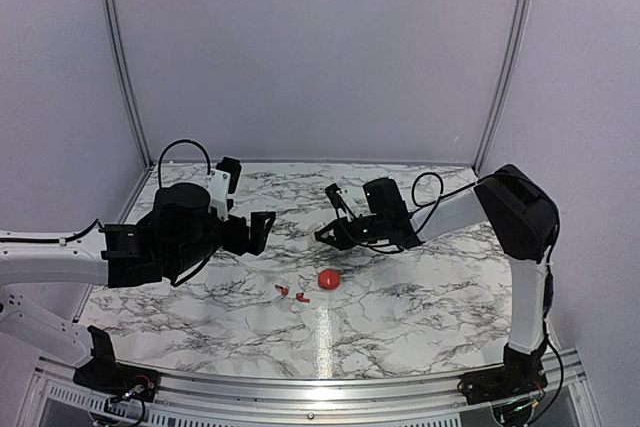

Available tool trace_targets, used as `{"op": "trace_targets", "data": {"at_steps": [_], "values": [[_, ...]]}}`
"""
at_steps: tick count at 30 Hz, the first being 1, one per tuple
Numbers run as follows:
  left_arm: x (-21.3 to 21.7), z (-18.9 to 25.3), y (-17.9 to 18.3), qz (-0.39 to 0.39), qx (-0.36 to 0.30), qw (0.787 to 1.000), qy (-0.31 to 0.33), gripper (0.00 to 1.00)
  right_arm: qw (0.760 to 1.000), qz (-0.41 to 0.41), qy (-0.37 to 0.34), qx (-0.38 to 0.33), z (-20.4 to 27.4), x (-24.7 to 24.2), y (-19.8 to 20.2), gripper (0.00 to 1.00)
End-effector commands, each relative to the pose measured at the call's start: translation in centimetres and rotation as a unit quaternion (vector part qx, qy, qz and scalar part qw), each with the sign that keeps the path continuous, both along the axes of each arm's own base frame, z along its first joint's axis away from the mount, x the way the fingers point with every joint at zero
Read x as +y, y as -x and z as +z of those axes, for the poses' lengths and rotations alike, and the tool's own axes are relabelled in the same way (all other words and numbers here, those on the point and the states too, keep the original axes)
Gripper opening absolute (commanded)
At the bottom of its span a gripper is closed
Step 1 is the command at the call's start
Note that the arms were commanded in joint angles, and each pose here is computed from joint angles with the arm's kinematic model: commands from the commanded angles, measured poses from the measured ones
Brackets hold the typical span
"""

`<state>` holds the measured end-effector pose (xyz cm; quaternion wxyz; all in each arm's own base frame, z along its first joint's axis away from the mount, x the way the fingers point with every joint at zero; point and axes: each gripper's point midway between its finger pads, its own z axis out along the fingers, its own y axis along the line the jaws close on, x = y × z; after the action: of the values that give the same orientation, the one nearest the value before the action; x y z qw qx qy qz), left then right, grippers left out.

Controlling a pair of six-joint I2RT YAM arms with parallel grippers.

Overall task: Insert the wireless bluetooth earbuds into the charging case
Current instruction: Place the charging case with the earbuds at the center of the board, then pick up the charging case from the center of the board.

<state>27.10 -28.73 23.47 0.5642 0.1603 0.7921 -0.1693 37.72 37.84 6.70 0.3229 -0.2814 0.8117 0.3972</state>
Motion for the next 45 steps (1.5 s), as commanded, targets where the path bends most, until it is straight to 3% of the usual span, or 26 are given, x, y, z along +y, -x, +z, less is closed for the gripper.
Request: {"op": "trace_targets", "data": {"at_steps": [1,7,14,20,25,32,45], "values": [[0.6,-0.7,-0.3,0.015,0.009,1.000,-0.013,0.99,1.000,0.013,0.002,0.023,-1.0,0.9,-0.8,0.00],[-0.6,-2.8,0.1,-0.019,0.034,0.998,-0.050,0.99,1.000,0.011,0.014,0.023,-2.1,1.1,-1.8,0.13],[-2.6,-5.0,0.7,-0.069,0.060,0.993,-0.076,0.99,1.000,-0.002,0.025,0.008,-0.8,0.0,-3.2,0.55],[-4.8,-7.9,1.1,-0.115,0.090,0.984,-0.102,0.99,0.998,-0.036,0.022,-0.039,3.9,-3.1,-3.7,0.73],[-7.0,-10.5,1.4,-0.157,0.126,0.970,-0.136,0.99,0.996,-0.054,0.007,-0.069,7.9,-5.7,-2.5,0.77],[-9.8,-14.3,1.9,-0.205,0.187,0.945,-0.173,0.99,0.994,-0.081,-0.029,-0.074,10.0,-8.5,1.2,0.79],[-13.1,-18.5,0.3,-0.198,0.234,0.932,-0.194,0.96,0.987,-0.130,-0.057,-0.077,10.6,-12.5,5.9,0.79]]}}
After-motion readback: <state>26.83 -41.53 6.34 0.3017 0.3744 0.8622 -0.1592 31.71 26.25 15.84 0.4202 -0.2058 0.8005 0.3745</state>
